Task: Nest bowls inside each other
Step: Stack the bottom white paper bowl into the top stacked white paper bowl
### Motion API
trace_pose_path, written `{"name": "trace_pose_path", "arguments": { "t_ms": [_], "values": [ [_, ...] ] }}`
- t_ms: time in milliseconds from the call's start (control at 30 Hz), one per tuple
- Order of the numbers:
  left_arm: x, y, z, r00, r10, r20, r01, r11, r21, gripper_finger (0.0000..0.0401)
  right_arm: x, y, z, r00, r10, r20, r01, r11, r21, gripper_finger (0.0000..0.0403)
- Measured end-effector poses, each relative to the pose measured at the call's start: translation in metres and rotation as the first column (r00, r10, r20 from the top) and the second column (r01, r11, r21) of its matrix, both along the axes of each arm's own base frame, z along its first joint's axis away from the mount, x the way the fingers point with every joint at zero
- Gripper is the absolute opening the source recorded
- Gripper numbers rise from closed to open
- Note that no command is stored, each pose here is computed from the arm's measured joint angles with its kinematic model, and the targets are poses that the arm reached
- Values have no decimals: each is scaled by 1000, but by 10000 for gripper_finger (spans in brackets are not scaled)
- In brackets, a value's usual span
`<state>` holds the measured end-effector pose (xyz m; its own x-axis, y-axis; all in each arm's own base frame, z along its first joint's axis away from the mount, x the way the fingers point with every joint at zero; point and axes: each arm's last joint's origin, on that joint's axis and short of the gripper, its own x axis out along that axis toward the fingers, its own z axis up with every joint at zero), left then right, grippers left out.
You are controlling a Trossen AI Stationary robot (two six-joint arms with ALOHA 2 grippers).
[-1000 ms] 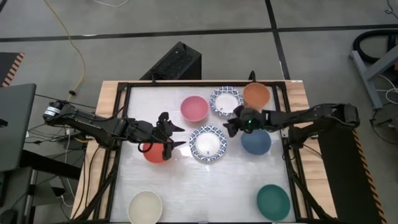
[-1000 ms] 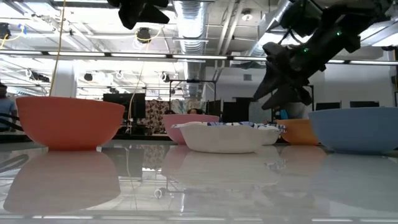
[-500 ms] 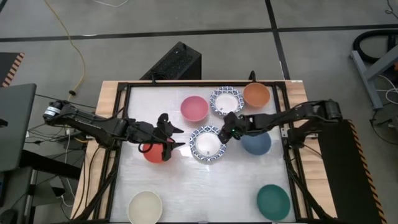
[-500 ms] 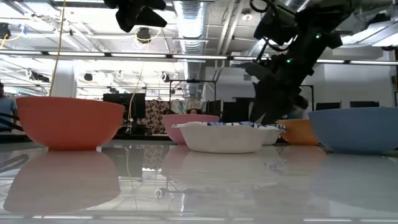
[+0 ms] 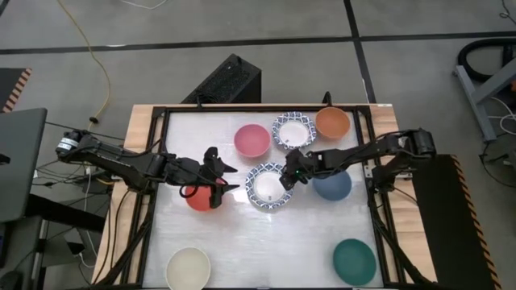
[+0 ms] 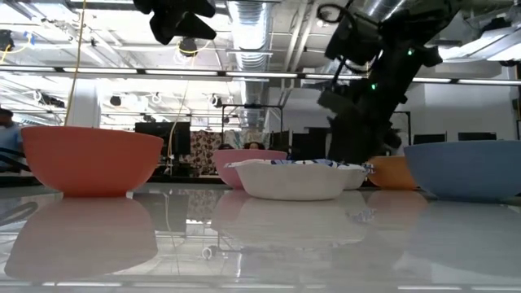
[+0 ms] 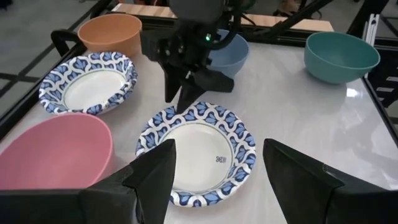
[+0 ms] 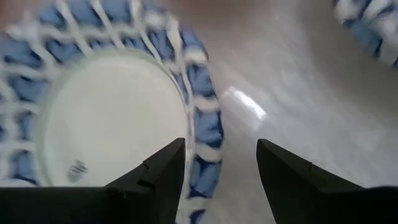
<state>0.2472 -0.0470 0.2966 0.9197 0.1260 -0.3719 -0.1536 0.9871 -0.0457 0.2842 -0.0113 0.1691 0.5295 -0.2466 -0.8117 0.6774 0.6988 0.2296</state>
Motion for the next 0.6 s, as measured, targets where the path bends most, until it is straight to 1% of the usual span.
{"name": "trace_pose_path", "arguments": {
  "t_ms": [167, 267, 367, 500, 533, 600],
  "values": [
    [0, 0, 0, 1000, 0, -1, 0, 1000, 0, 231, 5, 2, -20, 998, 8, -63, -7, 1000, 20, 216],
    [0, 0, 0, 1000, 1, -1, -1, 1000, 1, 231, 9, 3, -22, 997, 13, -74, -11, 1000, 20, 192],
    [0, 0, 0, 1000, 2, -1, -2, 1000, 1, 231, 12, 5, -19, 998, 19, -60, -18, 1000, 19, 138],
    [0, 0, 0, 1000, 2, 0, -2, 1000, 1, 231, 14, 8, -5, 999, 34, -15, -34, 999, 14, 42],
    [0, 0, 0, 1000, 2, -1, -2, 1000, 1, 231, 14, 9, -1, 999, 45, -4, -45, 999, 8, 24],
    [0, 0, 0, 1000, 2, 0, -2, 1000, 2, 231, 14, 9, 6, 999, 50, 13, -50, 999, -1, 14]
  ]
}}
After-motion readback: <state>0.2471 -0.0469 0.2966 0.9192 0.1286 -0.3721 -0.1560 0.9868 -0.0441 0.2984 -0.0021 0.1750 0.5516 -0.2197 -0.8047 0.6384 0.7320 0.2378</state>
